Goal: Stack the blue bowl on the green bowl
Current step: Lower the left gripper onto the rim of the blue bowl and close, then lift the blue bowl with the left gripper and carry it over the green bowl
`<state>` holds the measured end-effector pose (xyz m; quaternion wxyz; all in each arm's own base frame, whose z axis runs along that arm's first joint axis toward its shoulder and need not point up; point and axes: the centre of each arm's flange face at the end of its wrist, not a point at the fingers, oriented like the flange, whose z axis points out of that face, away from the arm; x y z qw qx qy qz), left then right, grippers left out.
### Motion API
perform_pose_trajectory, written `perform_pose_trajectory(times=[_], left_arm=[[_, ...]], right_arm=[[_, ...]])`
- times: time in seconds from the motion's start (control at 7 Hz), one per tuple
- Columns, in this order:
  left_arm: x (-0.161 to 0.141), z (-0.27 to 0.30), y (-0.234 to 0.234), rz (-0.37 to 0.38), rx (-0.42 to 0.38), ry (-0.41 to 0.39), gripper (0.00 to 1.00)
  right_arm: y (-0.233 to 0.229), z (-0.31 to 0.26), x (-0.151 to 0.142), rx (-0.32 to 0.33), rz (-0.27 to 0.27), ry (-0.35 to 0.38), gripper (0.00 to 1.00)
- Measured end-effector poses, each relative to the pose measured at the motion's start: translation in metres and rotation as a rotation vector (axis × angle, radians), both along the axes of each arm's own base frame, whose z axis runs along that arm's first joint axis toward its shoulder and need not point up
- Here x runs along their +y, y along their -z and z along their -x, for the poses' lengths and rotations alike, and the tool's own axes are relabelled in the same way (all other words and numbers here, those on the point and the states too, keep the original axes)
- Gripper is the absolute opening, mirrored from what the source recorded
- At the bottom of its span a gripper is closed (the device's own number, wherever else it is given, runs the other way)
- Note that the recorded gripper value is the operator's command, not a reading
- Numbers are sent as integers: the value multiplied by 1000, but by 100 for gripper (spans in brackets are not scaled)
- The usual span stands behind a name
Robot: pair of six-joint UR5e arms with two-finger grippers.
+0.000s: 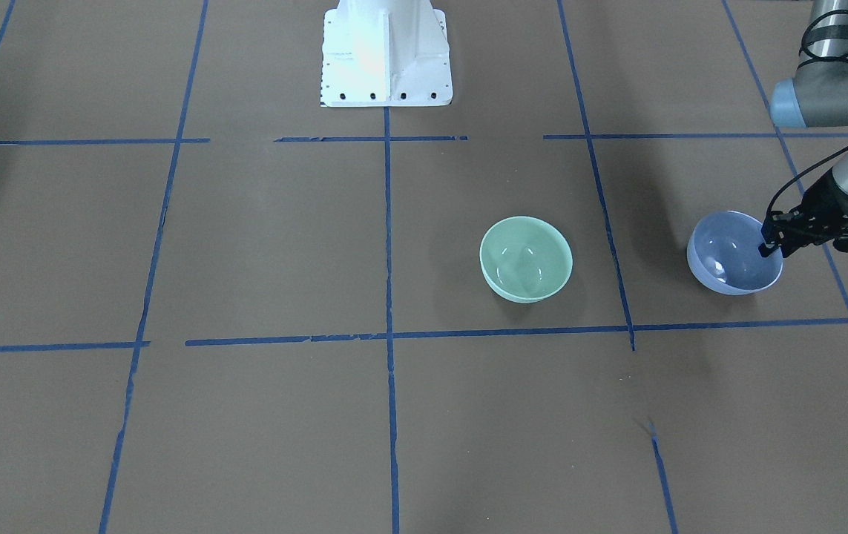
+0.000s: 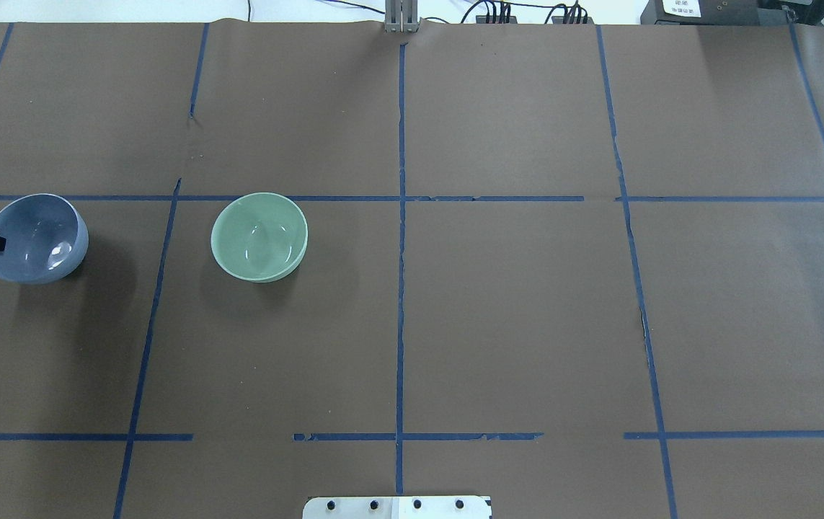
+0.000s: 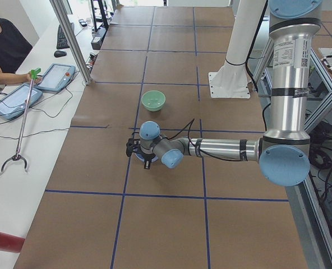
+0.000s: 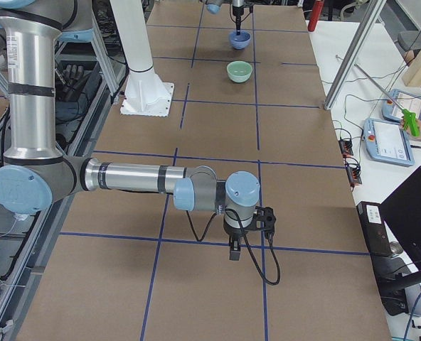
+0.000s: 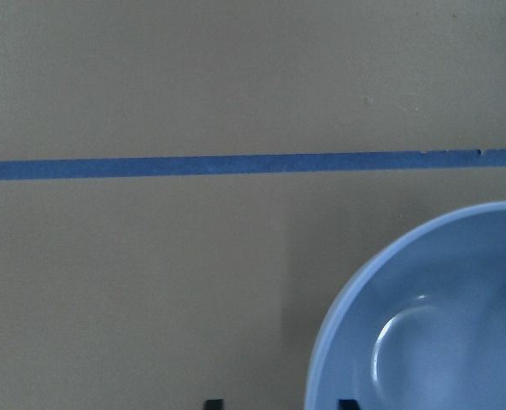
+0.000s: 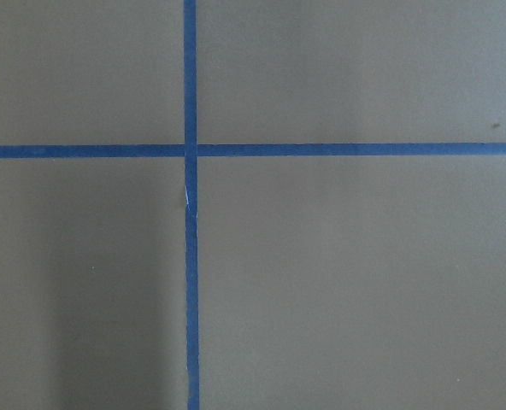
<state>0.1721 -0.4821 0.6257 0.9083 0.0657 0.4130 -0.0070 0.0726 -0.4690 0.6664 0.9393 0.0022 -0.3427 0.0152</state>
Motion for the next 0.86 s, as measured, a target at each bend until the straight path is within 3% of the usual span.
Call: perform_pose_trajectory(times=[0.43, 0.71, 0.86], left_arm=[[6, 3, 29, -20, 52, -27, 0], [15, 23, 81, -7, 125, -59, 0], [17, 39, 117, 1, 116, -58, 0]], right_arm=[[0, 0, 0, 0, 0, 0, 100], [0, 0, 0, 0, 1, -1, 100], [0, 0, 0, 0, 0, 0, 100]])
